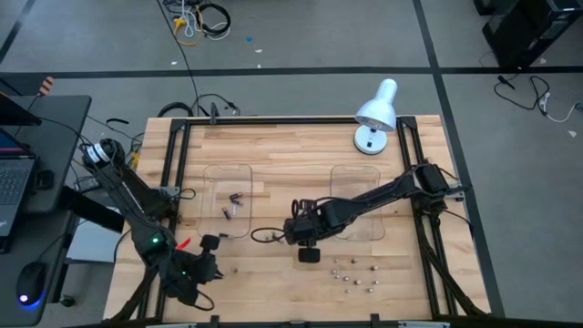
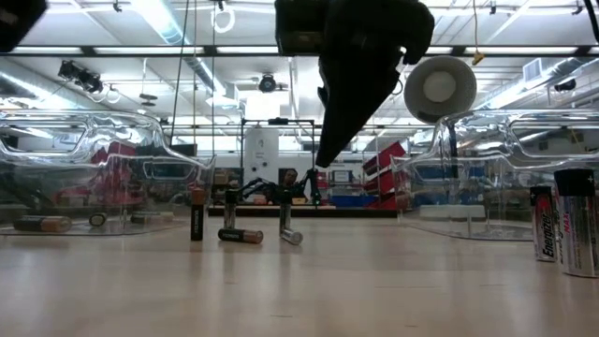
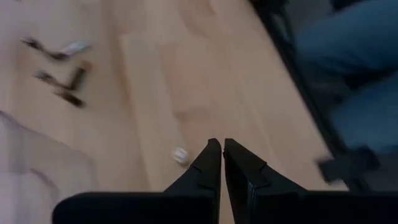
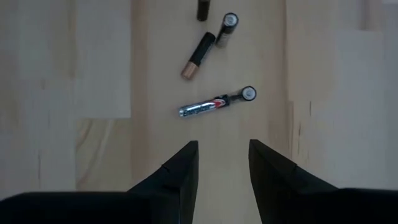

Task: Sort batteries
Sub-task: Put the black battery into the left transparent bin

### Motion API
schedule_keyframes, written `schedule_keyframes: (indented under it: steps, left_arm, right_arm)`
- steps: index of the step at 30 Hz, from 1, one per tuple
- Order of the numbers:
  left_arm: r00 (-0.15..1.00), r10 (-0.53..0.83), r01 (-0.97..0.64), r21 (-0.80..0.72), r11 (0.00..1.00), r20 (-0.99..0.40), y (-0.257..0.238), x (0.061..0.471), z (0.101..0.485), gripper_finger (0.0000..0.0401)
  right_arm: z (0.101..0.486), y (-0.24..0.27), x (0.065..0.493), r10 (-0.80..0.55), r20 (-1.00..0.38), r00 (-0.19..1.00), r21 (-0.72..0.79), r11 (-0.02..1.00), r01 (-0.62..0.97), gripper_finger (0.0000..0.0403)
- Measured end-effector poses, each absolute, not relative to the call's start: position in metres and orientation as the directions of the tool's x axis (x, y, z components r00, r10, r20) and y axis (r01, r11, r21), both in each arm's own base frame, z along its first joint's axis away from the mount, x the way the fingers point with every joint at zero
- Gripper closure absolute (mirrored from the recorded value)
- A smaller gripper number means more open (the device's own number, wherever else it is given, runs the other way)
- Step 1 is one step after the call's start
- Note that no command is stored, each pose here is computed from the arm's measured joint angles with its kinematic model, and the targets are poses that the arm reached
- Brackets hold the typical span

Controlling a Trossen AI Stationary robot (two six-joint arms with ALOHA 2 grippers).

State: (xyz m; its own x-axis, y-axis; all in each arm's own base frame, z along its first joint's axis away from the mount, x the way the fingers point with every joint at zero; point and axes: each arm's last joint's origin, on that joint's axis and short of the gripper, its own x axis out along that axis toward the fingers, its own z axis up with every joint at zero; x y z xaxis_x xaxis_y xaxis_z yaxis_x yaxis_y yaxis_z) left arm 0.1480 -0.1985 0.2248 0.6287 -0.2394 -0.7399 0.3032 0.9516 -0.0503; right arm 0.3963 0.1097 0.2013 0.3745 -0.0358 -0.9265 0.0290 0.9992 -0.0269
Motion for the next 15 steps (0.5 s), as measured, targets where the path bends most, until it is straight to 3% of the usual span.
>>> schedule_keyframes:
  steps: [7, 15]
  left_arm:
    - [0.654, -0.21, 0.277, -0.028, 0.96, -0.726, -0.197, 0.149, 0.222, 0.0359]
    - [0.699, -0.206, 0.251, -0.034, 0.967, -0.685, -0.192, 0.148, 0.2, 0.0282]
  right_arm:
    - [0.202, 0.117, 0.396, -0.027, -0.918, 0.396, -0.021, 1.0, 0.019, 0.0276]
    - [0.203, 0.124, 0.395, -0.038, -0.912, 0.408, -0.035, 0.999, 0.017, 0.0276]
